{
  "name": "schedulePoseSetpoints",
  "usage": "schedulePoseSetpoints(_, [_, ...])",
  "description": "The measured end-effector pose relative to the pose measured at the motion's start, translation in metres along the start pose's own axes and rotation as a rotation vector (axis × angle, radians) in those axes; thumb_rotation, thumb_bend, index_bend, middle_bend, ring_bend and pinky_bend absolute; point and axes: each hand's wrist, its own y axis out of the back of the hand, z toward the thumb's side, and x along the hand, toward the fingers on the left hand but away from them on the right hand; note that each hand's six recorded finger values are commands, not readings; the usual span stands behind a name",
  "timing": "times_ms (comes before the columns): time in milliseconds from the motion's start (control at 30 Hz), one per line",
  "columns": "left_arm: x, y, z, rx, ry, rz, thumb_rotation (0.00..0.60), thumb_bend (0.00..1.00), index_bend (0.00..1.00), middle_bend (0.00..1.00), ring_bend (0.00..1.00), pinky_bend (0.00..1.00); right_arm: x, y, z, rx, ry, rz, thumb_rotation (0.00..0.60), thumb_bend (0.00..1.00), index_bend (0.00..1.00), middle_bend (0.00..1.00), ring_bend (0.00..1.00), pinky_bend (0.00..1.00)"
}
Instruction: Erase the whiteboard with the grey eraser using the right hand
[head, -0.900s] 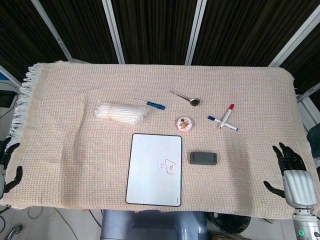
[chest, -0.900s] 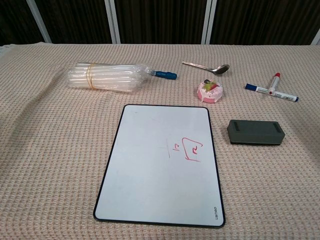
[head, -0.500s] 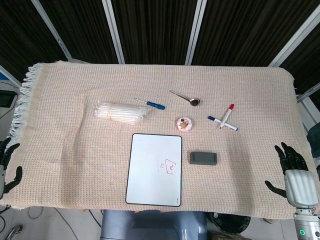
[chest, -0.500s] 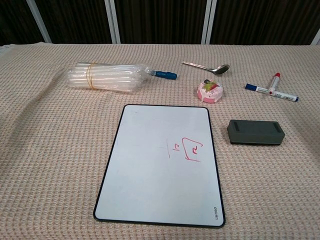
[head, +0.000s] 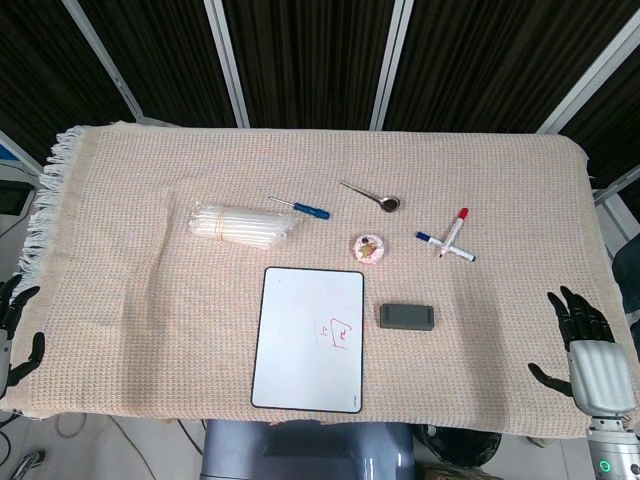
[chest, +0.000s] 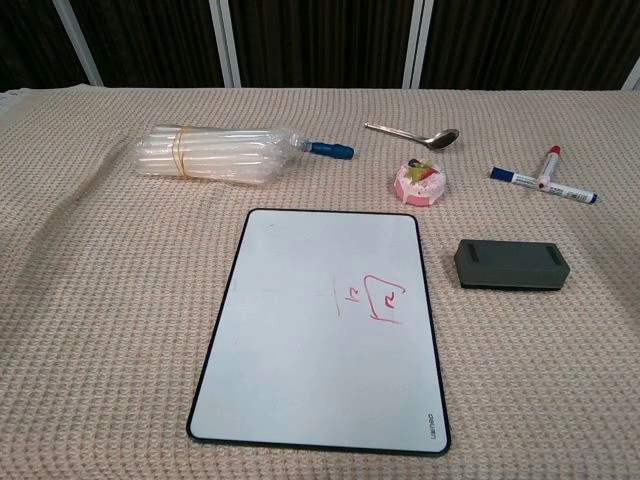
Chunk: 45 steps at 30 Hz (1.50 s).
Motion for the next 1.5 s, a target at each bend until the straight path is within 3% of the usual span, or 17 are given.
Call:
schedulePoseSetpoints(300, [0.0,0.001,0.0,-0.009,0.005,0.003,0.6,0.48,0.14,0.01,0.0,0.0,0.002,-0.01,0.008,-0.107,0.028,0.118,0.6,0.15,0.0,0.01,0.05,0.14])
schedulePoseSetpoints(733, [0.003,-0.001,-0.001,-0.004,0.017,-0.005,0.6,0.48,0.14,0.01,0.0,0.0,-0.047,-0.034,0.045,-0.163,0.14,0.423,0.6,0.15,0.0,0.08,0.09,0.14])
schedulePoseSetpoints(1133, [0.004,-0.001,-0.004,-0.007,0.033,-0.015,0.6,0.48,0.14,0.01,0.0,0.0,-0.104,-0.068,0.105,-0.118,0.209,0.519,0.6,0.15,0.11,0.2,0.18,0.21])
schedulePoseSetpoints(1500, [0.006,-0.001,-0.006,-0.011,0.046,-0.024,0.6,0.48,0.14,0.01,0.0,0.0,-0.128,-0.107,0.137,-0.083,0.197,0.532,0.6,0.18,0.21,0.29,0.29,0.31])
